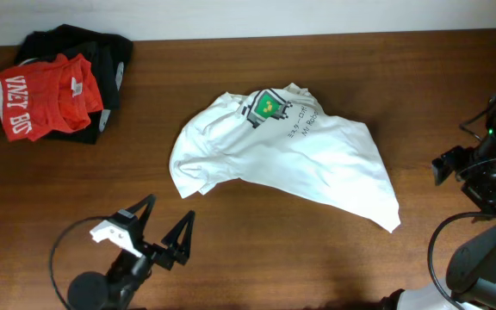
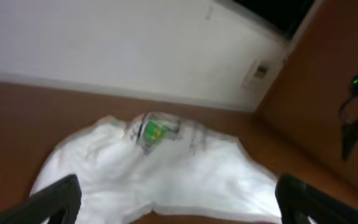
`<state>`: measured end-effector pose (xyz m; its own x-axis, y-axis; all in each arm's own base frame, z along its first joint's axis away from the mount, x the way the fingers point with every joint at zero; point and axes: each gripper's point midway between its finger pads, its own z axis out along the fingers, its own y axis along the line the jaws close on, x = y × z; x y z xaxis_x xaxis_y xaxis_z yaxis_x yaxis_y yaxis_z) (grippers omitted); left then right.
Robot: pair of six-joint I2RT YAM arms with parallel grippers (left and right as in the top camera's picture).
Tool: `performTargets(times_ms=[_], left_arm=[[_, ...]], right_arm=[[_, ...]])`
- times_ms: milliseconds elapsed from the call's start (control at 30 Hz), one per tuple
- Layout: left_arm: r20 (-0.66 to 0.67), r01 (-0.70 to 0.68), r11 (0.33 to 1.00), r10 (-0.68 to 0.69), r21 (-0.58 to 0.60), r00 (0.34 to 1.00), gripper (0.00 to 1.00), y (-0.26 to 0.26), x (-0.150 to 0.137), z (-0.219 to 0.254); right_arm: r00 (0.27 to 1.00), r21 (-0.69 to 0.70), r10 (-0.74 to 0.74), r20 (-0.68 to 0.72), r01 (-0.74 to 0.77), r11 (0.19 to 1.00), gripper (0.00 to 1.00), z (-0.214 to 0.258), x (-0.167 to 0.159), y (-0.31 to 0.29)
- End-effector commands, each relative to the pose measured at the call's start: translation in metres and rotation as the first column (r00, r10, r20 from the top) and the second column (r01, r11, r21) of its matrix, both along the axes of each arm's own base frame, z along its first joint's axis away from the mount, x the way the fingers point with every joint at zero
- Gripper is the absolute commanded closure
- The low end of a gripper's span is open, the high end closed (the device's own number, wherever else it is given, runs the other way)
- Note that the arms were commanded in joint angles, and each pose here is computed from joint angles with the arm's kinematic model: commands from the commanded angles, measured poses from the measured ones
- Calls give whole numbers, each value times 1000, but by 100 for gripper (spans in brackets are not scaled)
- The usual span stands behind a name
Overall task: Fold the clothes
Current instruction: 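Grasp the left side of the T-shirt with the left gripper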
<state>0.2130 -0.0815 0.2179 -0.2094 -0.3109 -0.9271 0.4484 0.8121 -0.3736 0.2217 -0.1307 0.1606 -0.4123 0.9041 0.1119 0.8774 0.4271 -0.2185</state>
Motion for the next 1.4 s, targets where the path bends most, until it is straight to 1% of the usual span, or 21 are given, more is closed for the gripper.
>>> performTargets(times_ms=[0, 133, 200, 267, 367, 467, 500, 533, 600, 667, 700, 733, 867, 967, 1033, 1100, 1167, 1200, 1233, 1267, 1367], left_arm=[[-61, -70, 983, 81, 167, 995, 1, 14, 3, 25], [-310, -71, 977, 131, 199, 942, 1, 25, 43, 31], [-482, -37, 952, 187, 303, 856, 1, 34, 60, 11], [-597, 8, 873, 326, 487, 733, 1, 42, 71, -4], [-660, 149, 853, 264, 500, 703, 1, 7, 91, -23], [-773, 272, 865, 186, 422, 606, 1, -17, 102, -70], [-769, 252, 840, 265, 480, 581, 1, -4, 110, -87], [-764, 194, 818, 381, 541, 522, 1, 12, 119, -108], [-794, 209, 810, 426, 548, 433, 1, 17, 122, -144], [-822, 254, 801, 442, 542, 360, 29, 18, 119, -176], [-826, 262, 799, 445, 540, 347, 29, 18, 120, -185], [-834, 277, 798, 447, 535, 324, 35, 17, 118, -195], [-845, 299, 796, 448, 526, 292, 35, 17, 116, -213], [-856, 318, 797, 447, 513, 261, 41, 16, 113, -227], [-857, 322, 796, 449, 512, 254, 61, 16, 113, -231], [-851, 321, 790, 459, 522, 255, 99, 18, 113, -231], [-813, 295, 758, 530, 581, 240, 99, 32, 112, -230], [-743, 235, 705, 638, 669, 203, 99, 53, 110, -227], [-633, 174, 612, 765, 771, 114, 99, 88, 101, -214], [-590, 156, 576, 805, 803, 62, 99, 105, 96, -204], [-542, 86, 548, 836, 832, -87, 99, 151, 92, -170]], right_arm=[[1000, -9, -13, 18, 13, 1000, 1, 5, -2, 1], [1000, -9, -13, 18, 13, 1000, 1, 5, -2, 1], [1000, -9, -13, 18, 13, 1000, 1, 5, -2, 1], [1000, -9, -13, 18, 13, 1000, 1, 5, -2, 1], [1000, -9, -13, 18, 13, 1000, 1, 5, -2, 1], [1000, -9, -13, 18, 13, 1000, 1, 5, -2, 1], [1000, -9, -12, 18, 12, 1000, 1, 5, -2, 1], [1000, -9, -13, 18, 13, 1000, 1, 5, -2, 1], [1000, -9, -13, 18, 13, 1000, 1, 5, -2, 1], [1000, -9, -13, 18, 13, 1000, 1, 5, -2, 1], [1000, -9, -13, 18, 13, 1000, 1, 5, -2, 1], [1000, -9, -13, 18, 13, 1000, 1, 5, -2, 1], [1000, -9, -13, 18, 13, 1000, 1, 5, -2, 1], [1000, -9, -12, 18, 12, 1000, 1, 5, -2, 1], [1000, -9, -13, 18, 13, 1000, 1, 5, -2, 1], [1000, -9, -13, 18, 13, 1000, 1, 5, -2, 1], [1000, -9, -13, 18, 13, 1000, 1, 5, -2, 1], [1000, -9, -13, 18, 13, 1000, 1, 5, -2, 1], [1000, -9, -13, 18, 13, 1000, 1, 5, -2, 1], [1000, -9, -12, 18, 12, 1000, 1, 5, -2, 1], [1000, -9, -13, 18, 13, 1000, 1, 5, -2, 1]])
